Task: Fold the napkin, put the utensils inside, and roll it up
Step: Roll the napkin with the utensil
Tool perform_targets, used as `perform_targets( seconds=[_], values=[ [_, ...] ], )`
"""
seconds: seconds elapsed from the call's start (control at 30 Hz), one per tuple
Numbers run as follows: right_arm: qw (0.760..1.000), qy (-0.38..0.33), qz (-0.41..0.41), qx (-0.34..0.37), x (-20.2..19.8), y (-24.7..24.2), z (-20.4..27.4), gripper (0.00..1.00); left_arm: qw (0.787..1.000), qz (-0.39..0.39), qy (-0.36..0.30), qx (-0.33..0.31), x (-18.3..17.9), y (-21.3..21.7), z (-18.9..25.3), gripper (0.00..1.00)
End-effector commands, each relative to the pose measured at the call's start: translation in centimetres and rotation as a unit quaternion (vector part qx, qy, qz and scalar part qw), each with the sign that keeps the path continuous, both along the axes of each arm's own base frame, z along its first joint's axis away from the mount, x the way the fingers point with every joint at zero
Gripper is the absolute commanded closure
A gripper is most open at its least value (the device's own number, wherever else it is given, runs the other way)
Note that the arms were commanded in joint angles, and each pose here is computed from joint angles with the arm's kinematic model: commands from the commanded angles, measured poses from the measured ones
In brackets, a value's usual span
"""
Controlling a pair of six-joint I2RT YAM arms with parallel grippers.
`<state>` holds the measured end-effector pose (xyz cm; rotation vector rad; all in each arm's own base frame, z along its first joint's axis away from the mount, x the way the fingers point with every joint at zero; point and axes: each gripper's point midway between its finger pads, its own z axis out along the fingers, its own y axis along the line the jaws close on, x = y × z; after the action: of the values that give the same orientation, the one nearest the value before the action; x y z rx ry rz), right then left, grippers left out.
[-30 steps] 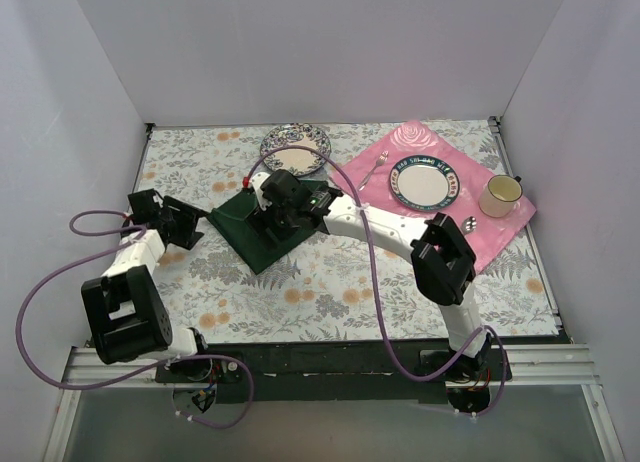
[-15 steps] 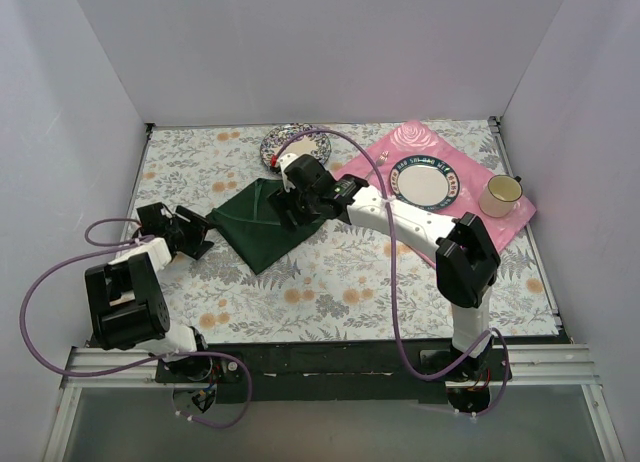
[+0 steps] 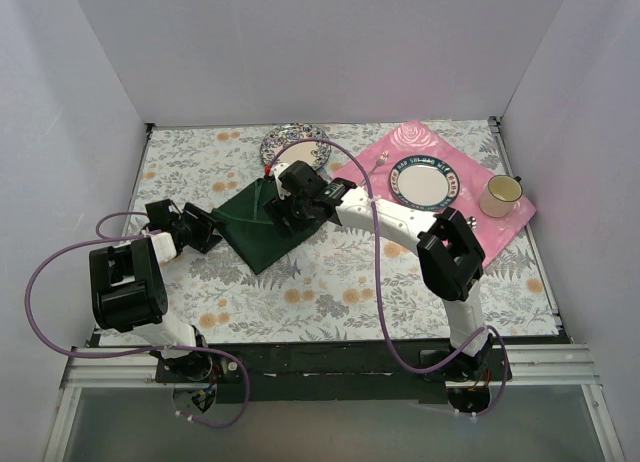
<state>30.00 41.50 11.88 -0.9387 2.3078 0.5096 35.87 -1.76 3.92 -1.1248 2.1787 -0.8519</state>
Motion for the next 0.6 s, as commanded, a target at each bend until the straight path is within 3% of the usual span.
perform_targets(
  seconds=[0.0, 0.2, 0.33, 0.57],
  values=[
    [0.999, -0.015, 0.012, 0.041, 0.9, 2.3, 1.5, 0.20, 0.999, 0.001, 0.020, 0.029, -0.7, 0.6, -0.9, 0.47],
    [0.997, -0.047, 0.039, 0.036, 0.4, 3.8, 1.0, 0.18, 0.999, 0.002, 0.020, 0.040, -0.4, 0.9, -0.9, 0.54],
    [0.996, -0.070, 0.059, 0.023, -0.1, 5.1, 0.7, 0.14, 0.999, 0.001, 0.035, 0.041, -0.6, 1.0, -1.2, 0.70],
    [0.992, -0.081, 0.093, 0.005, -0.9, 7.9, -0.9, 0.11, 0.998, 0.003, 0.037, 0.041, -0.5, 1.0, -0.9, 0.77]
  ],
)
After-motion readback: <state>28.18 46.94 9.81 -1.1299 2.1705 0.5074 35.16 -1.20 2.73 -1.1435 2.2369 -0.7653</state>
